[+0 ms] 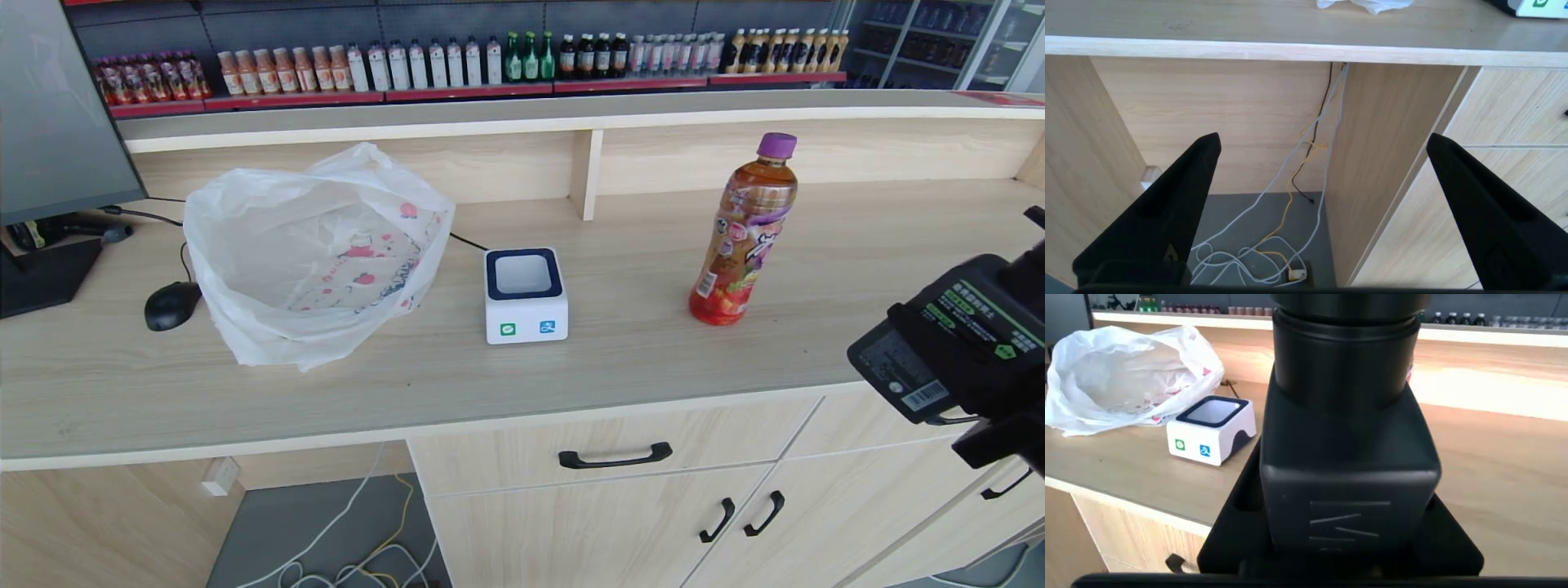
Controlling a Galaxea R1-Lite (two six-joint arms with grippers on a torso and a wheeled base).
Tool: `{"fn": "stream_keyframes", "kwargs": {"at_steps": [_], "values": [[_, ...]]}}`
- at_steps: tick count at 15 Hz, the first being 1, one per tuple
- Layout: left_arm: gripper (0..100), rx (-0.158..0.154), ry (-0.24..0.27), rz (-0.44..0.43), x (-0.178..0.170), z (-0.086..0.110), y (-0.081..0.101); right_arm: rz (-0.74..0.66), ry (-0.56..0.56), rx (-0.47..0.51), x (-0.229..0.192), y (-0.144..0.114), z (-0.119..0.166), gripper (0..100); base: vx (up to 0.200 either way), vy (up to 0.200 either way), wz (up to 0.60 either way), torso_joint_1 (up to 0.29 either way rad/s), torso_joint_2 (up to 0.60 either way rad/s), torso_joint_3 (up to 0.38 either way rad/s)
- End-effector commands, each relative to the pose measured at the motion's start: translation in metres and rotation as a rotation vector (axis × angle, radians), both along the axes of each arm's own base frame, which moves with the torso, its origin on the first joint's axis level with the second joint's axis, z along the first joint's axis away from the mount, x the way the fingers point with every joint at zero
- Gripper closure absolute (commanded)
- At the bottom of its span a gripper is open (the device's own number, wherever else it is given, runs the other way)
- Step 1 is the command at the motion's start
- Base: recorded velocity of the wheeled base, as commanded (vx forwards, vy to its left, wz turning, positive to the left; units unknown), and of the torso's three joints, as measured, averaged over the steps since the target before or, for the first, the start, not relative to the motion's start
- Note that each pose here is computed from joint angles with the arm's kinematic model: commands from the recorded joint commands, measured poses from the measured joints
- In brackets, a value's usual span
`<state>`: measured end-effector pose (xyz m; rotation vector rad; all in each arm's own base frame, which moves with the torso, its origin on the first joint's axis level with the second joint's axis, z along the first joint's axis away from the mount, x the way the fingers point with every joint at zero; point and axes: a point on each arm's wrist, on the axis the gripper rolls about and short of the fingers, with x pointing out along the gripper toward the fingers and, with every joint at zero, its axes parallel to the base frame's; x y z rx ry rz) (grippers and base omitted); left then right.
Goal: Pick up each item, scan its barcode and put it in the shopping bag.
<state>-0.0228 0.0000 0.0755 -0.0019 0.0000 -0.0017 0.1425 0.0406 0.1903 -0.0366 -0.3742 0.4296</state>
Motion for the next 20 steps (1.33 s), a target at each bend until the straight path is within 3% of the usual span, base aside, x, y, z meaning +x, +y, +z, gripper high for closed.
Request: {"fn": "stream_keyframes", "kwargs": {"at_steps": [1, 5, 16, 20], "values": [[0, -0.001, 0.000, 0.000, 0.000, 0.000, 0.000, -0.016, -0.014, 0.001, 0.004, -0.001, 0.004, 100, 0.000, 0.000, 0.00, 0.000, 0.00, 0.000], [0, 0.000, 0.000, 0.002, 0.000, 0.000, 0.000, -0.017, 0.000, -0.004, 0.010, 0.000, 0.003, 100, 0.000, 0.000, 0.00, 0.000, 0.00, 0.000], [0, -0.001, 0.000, 0.000, 0.000, 0.000, 0.000, -0.011, 0.012, -0.004, 0.016, 0.002, 0.002, 100, 0.000, 0.200, 0.00, 0.003, 0.00, 0.003], [0, 0.000, 0.000, 0.000, 0.000, 0.000, 0.000, -0.015, 0.005, -0.002, 0.021, 0.002, 0.005, 100, 0.000, 0.000, 0.00, 0.000, 0.00, 0.000]]}}
